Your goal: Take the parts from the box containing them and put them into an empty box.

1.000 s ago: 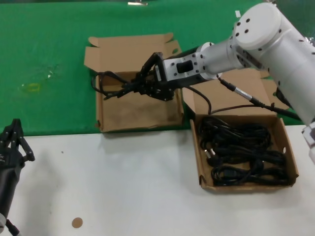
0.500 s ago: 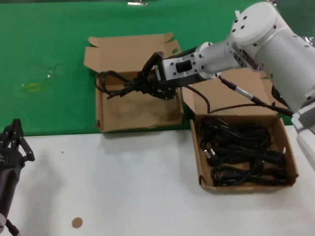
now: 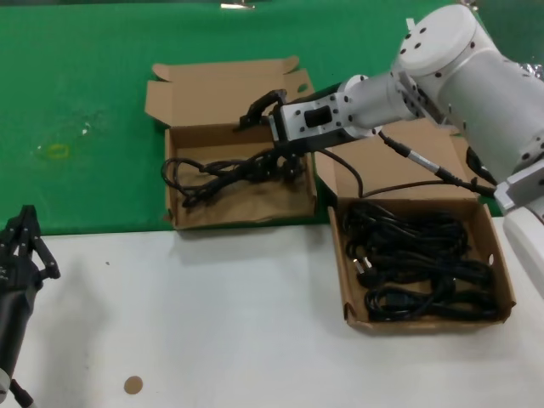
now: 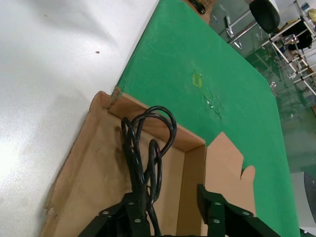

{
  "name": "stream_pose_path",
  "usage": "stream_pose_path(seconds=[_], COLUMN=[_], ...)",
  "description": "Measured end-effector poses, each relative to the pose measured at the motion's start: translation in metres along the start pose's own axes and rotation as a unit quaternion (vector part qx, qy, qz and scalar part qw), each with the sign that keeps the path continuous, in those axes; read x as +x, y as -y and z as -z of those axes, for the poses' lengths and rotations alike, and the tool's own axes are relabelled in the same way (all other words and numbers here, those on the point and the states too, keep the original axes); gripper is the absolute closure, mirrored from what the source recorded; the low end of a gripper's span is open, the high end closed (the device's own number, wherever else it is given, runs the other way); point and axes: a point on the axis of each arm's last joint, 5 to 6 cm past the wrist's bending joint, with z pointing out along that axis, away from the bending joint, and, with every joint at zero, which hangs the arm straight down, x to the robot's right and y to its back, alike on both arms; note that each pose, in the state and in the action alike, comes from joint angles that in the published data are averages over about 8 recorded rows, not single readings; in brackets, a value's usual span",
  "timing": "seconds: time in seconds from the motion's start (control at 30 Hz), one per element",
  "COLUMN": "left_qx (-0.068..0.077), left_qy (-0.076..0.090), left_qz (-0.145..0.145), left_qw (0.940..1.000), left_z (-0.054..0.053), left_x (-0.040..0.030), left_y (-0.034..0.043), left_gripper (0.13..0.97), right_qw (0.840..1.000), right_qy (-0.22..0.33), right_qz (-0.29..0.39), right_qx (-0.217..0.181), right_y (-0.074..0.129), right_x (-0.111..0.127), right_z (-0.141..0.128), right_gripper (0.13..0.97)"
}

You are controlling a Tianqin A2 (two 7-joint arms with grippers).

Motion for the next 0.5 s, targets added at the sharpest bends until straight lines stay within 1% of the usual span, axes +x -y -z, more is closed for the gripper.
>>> stream_pose_path(seconds=[0.1,0.13,0.4,0.43,0.5], left_qx=[0.0,0.0,0.0,0.0,0.0], left_qy=[0.0,0.0,0.0,0.0,0.0], left_qz=[0.0,0.0,0.0,0.0,0.0], left_qw=[1.0,1.0,1.0,1.0,1.0], left_z=[0.0,0.0,0.0,0.0,0.0], left_x=[0.0,0.0,0.0,0.0,0.0], left_y=[0.0,0.0,0.0,0.0,0.0], left_gripper=[0.945,0.945,0.945,0.945,0.945], right_qw=[1.0,1.0,1.0,1.0,1.0], right_qy=[-0.001,-0.001,-0.009,-0.011,-0.015], right_qz=[0.0,-0.001,-0.002,-0.003,-0.003], right_qx=[0.001,0.001,0.009,0.01,0.013], right_y=[0.001,0.001,0.002,0.003,0.004], right_x=[0.001,0.001,0.006,0.007,0.008], right_z=[0.0,0.0,0.008,0.01,0.014], right_gripper=[0.731,0.731,0.559,0.559,0.507])
